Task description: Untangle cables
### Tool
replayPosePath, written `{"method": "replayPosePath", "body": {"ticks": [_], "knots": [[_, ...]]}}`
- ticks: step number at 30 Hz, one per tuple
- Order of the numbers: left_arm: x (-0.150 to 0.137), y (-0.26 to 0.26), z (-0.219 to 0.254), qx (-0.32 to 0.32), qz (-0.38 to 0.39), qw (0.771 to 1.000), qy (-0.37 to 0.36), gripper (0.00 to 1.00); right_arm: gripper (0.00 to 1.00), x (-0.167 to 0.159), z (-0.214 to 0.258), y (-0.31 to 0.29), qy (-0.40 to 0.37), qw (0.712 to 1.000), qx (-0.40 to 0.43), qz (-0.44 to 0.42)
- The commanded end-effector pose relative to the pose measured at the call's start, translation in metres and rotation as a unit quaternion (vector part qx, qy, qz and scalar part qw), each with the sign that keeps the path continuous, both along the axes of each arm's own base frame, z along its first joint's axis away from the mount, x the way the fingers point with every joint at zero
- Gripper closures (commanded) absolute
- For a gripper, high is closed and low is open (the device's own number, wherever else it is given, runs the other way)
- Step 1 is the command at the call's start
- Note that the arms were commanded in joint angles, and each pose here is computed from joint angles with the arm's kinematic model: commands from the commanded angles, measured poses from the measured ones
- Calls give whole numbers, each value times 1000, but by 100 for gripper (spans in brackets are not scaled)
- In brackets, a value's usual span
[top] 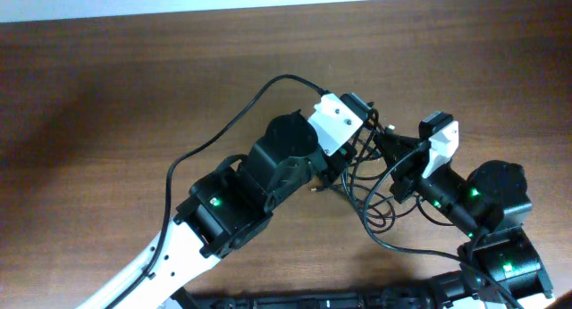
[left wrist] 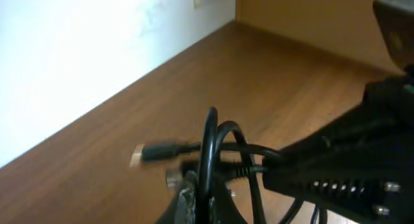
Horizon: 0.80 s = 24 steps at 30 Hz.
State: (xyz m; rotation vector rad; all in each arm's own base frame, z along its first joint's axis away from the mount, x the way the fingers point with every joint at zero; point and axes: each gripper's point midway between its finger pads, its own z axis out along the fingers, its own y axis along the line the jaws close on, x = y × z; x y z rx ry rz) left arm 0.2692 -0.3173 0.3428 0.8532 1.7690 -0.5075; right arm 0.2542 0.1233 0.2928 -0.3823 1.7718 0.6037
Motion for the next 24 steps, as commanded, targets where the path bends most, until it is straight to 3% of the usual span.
{"method": "replayPosePath", "body": {"ticks": [1, 3, 7, 8, 11, 16, 18, 19, 24], "knots": [[1, 8, 24, -22, 13, 999, -30, 100, 96, 0, 7, -3, -13, 1000, -5, -6], [16, 25, 25, -36, 88, 995, -20, 100, 96, 1, 7, -4, -11, 1000, -2, -13], [44, 87, 18, -63, 303, 951, 0, 100, 96, 9, 6, -18, 11, 997, 25, -65], [45, 95, 15, -62, 325, 944, 3, 100, 96, 10, 6, -19, 12, 997, 27, -70], [45, 102, 10, -52, 343, 938, 6, 100, 96, 11, 6, -20, 15, 996, 32, -76], [44, 103, 12, -54, 342, 938, 5, 100, 94, 20, -8, -52, 56, 980, 51, -182], [43, 104, 15, -61, 340, 938, 4, 100, 19, 20, -11, -54, 61, 979, 48, -188], [42, 104, 20, -68, 338, 939, 2, 100, 1, 20, -11, -54, 61, 979, 48, -188], [28, 120, 60, -107, 325, 939, -37, 100, 1, 20, -11, -54, 61, 979, 48, -188]]}}
